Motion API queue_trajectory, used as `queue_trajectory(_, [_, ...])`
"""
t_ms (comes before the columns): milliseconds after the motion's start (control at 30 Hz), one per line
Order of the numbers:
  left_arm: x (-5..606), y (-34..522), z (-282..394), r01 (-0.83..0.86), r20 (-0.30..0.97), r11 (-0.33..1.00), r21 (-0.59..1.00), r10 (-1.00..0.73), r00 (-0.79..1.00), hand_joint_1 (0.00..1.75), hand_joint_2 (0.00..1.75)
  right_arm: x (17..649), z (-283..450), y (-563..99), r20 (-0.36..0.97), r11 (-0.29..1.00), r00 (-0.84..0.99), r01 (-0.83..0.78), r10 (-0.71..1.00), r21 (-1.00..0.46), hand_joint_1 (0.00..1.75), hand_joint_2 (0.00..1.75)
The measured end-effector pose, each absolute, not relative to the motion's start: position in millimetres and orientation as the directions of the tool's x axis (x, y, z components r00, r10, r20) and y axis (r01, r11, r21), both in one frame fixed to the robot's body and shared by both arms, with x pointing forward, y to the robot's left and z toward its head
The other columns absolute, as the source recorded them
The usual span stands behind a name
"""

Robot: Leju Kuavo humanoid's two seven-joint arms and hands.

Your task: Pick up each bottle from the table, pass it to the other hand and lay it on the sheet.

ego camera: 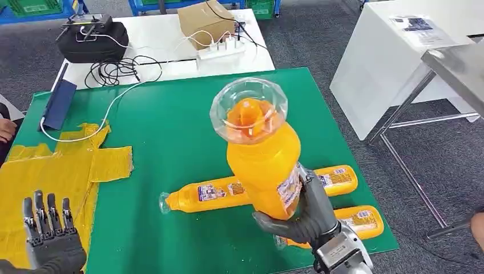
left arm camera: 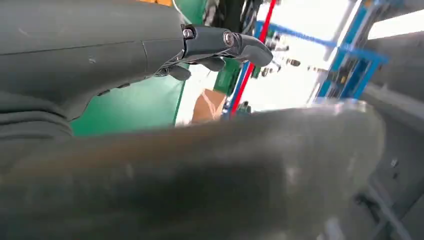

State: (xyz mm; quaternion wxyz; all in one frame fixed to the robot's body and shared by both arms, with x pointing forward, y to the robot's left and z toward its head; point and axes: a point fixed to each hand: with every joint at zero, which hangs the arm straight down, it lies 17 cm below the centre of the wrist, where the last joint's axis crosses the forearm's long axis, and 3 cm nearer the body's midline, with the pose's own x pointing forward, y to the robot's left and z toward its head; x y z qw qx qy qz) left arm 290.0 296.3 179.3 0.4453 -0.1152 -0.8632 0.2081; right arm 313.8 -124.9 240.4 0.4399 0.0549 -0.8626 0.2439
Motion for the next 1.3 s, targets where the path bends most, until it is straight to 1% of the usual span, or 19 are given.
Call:
queue_trajectory(167, [293, 277, 181, 0.059, 0.738, 0.904, -0.424, 0.382, -0.556, 0.0, 1.75, 319, 231, -118, 0.798, 0.86, -0.588, -0.332, 0.133, -0.387, 1.75, 1.75])
queue_trajectory(300, [296, 254, 191, 0.128, 0.749, 0.92, -0.37, 0.377, -0.544, 0.0, 1.75, 331, 209, -101, 0.826, 0.82, -0.539, -0.39, 0.167, -0.42, 1.75, 1.75])
queue_trajectory(533, [297, 234, 202, 0.191, 0.738, 0.917, -0.35, 0.396, -0.546, 0.0, 1.75, 349, 180, -81, 0.846, 0.77, -0.487, -0.449, 0.214, -0.453, 1.75, 1.75])
queue_trajectory(800, [300, 206, 222, 0.309, 0.687, 0.878, -0.365, 0.478, -0.548, 0.0, 1.75, 382, 142, -27, 0.855, 0.674, -0.434, -0.544, 0.284, -0.501, 1.75, 1.75])
queue_trajectory(1000, [299, 189, 228, 0.392, 0.645, 0.828, -0.4, 0.558, -0.522, 0.0, 1.75, 389, 125, 15, 0.837, 0.587, -0.436, -0.6, 0.331, -0.544, 1.75, 1.75])
queue_trajectory(1133, [300, 182, 225, 0.413, 0.641, 0.813, -0.411, 0.579, -0.503, 0.0, 1.75, 388, 120, 37, 0.815, 0.536, -0.457, -0.615, 0.355, -0.578, 1.75, 1.75])
queue_trajectory(1300, [301, 180, 220, 0.415, 0.645, 0.808, -0.418, 0.586, -0.49, 0.0, 1.75, 386, 123, 54, 0.793, 0.503, -0.489, -0.614, 0.363, -0.608, 1.75, 1.75])
